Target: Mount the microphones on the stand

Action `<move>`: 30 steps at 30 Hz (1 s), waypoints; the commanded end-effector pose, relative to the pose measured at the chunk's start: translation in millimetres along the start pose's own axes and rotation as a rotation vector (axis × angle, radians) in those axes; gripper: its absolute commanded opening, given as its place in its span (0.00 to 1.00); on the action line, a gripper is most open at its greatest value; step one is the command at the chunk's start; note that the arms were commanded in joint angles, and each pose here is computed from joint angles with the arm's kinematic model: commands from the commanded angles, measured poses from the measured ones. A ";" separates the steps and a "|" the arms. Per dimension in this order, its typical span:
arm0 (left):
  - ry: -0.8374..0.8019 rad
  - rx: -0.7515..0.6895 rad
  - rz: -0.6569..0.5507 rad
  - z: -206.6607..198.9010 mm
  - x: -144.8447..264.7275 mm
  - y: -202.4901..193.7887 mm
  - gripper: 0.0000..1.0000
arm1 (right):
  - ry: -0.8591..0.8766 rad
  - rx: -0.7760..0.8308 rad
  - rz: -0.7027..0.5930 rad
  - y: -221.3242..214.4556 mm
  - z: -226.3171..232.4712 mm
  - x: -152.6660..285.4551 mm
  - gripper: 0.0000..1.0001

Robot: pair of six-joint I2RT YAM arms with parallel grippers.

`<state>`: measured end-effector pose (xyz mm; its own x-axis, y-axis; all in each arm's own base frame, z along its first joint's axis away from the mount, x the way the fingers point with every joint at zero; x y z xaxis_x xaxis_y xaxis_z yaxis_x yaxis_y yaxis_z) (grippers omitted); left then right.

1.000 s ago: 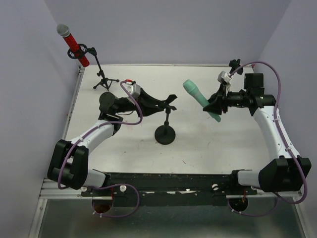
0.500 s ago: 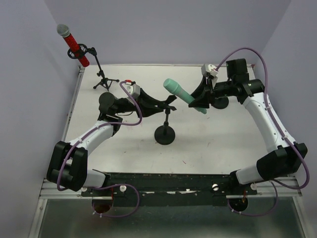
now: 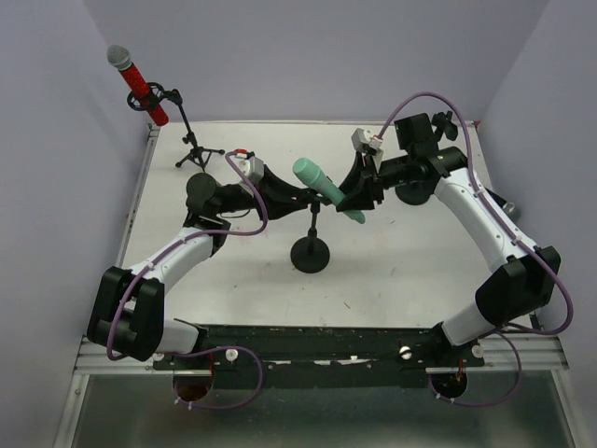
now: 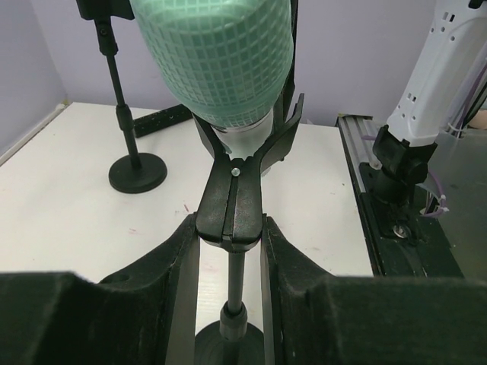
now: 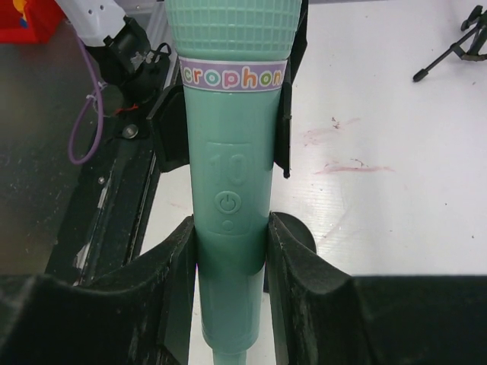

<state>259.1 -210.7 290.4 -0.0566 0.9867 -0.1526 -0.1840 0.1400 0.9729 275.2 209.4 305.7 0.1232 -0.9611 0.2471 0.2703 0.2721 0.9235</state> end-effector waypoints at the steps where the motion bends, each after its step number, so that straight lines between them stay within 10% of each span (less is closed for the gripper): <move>1: -0.034 -0.062 -0.023 -8.6 -1.5 11.5 0.20 | 0.006 -0.007 -0.002 -4.7 -1.9 -8.1 0.14; 9: -0.022 -0.035 -0.025 -10.7 -1.4 11.5 0.25 | 0.012 -0.051 -0.014 -10.3 -3.8 -12.1 0.18; 19: 0.023 -0.025 -0.027 -15.8 2.5 14.1 0.72 | -0.015 -0.067 -0.025 -6.2 -1.5 -9.8 0.37; 30: 0.174 -0.083 0.042 -22.5 17.8 15.8 0.99 | -0.179 -0.060 -0.020 0.8 -2.9 2.6 1.00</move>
<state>234.1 -200.6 309.4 -0.1326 0.9744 -0.1813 -0.2356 0.1467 0.9607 277.4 214.9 298.0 0.0535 -0.9664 0.2515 0.3482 0.2541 0.9023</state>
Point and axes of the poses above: each gripper's point midway between its finger pads, its own x axis back along the fingers, its own z axis along the line the jaws close on, y = z × x, the point moved 6 cm from there along x, back along the fingers, and after that the axes turned 12 degrees about -x, right-handed, at the moved point
